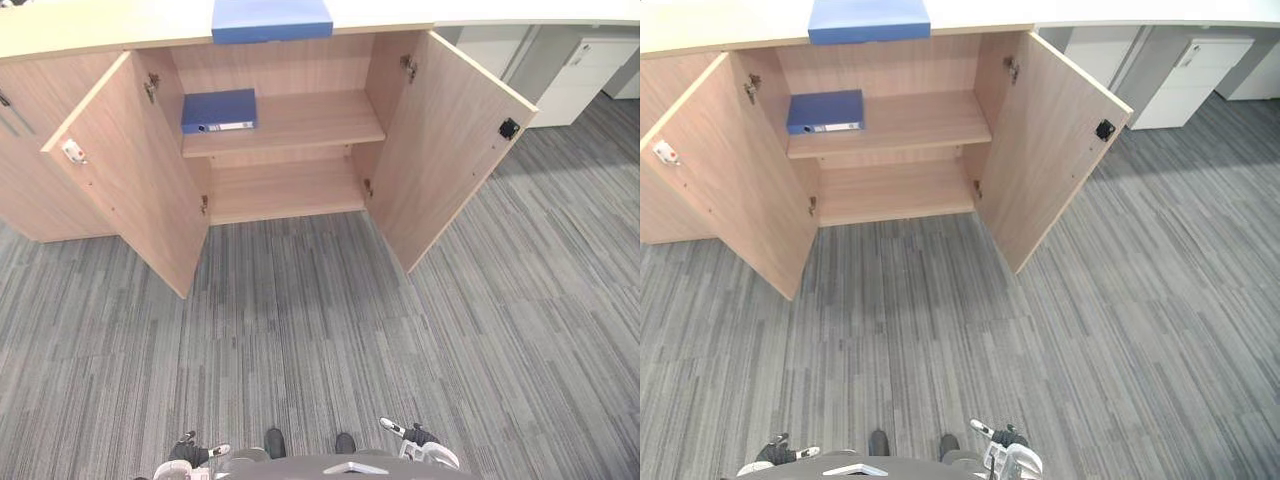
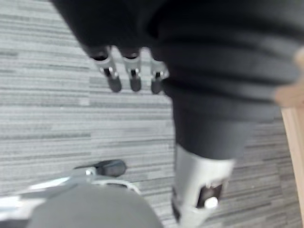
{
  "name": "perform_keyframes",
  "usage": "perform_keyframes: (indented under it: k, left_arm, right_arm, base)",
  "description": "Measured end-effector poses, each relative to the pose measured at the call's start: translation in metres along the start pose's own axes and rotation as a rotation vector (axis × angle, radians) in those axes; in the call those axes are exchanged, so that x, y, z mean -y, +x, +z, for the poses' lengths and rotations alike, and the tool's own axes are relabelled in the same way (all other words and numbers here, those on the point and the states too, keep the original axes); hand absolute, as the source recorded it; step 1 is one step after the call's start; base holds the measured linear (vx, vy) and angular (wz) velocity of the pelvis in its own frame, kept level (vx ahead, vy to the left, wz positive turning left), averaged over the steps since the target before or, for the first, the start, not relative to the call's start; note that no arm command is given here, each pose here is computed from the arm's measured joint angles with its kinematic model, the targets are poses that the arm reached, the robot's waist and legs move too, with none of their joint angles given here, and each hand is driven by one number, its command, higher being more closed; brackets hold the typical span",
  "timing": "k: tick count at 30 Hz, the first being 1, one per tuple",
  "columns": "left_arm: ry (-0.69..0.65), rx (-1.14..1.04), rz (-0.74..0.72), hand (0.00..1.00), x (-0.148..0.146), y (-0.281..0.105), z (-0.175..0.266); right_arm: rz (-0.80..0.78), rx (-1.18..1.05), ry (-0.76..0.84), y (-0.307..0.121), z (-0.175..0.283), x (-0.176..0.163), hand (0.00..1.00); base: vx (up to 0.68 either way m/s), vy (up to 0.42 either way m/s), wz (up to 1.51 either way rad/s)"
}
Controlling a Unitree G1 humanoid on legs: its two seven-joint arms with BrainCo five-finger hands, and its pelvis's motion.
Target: Walk over to the cabinet, pick up the folder, carry it to the office cabinet, place the folder inside the office cabinet, then close the office cabinet door
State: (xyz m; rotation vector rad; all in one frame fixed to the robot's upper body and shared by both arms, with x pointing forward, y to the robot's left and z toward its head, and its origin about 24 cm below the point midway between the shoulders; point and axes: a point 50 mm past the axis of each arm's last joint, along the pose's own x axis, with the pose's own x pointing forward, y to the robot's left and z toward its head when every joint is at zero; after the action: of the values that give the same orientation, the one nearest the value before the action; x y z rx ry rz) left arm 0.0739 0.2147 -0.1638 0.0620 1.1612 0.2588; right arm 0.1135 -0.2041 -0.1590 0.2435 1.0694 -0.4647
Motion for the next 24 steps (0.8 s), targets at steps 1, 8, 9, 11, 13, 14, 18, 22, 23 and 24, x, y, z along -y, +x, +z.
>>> perform_keyframes:
  k: [1, 8, 9, 11, 13, 14, 18, 22, 23, 24]
  left_arm:
    - [0.001, 0.005, 0.0, 0.0, 0.0, 0.0, 0.002]
    - [0.027, 0.043, -0.017, 0.0, 0.006, 0.003, 0.015]
    - [0.031, 0.056, -0.019, 0.0, 0.007, 0.003, 0.02]
    - [0.029, 0.071, -0.01, 0.0, 0.008, 0.004, 0.025]
    - [0.024, 0.088, -0.017, 0.0, 0.011, 0.005, 0.031]
    - [0.023, 0.088, -0.018, 0.0, 0.012, 0.005, 0.031]
    - [-0.013, 0.091, -0.01, 0.0, 0.011, 0.004, 0.029]
    - [-0.173, 0.118, -0.016, 0.0, 0.025, 0.002, 0.035]
    - [-0.203, 0.122, -0.014, 0.0, 0.026, 0.002, 0.036]
    - [-0.235, 0.132, -0.01, 0.0, 0.026, 0.001, 0.038]
  right_arm:
    - [0.003, 0.003, 0.001, 0.0, 0.001, -0.001, 0.0]
    - [-0.003, 0.071, 0.024, 0.001, 0.018, 0.001, 0.0]
    - [0.002, 0.08, 0.023, 0.001, 0.02, -0.001, 0.0]
    - [0.013, 0.085, 0.013, 0.001, 0.023, -0.004, 0.0]
    - [0.029, 0.121, 0.001, 0.002, 0.032, -0.009, 0.0]
    - [0.032, 0.129, 0.003, 0.002, 0.035, -0.01, 0.0]
    - [0.018, 0.12, 0.009, 0.001, 0.028, -0.005, 0.0]
    - [0.007, 0.141, 0.015, 0.0, 0.033, 0.0, 0.0]
    - [0.01, 0.147, 0.013, 0.0, 0.035, -0.001, 0.0]
    - [0.023, 0.142, 0.002, -0.001, 0.032, -0.005, 0.0]
  base:
    - [0.1, 0.012, -0.22]
    - [0.12, 0.061, 0.04]
    - [0.2, 0.084, 0.46]
    - [0.2, 0.036, 0.3]
    - [0.29, -0.055, 0.23]
    - [0.25, -0.077, 0.2]
    - [0.37, -0.168, 0.57]
    - [0.49, -0.284, 0.39]
    - [0.46, -0.238, -0.1]
    - [0.35, -0.178, -0.29]
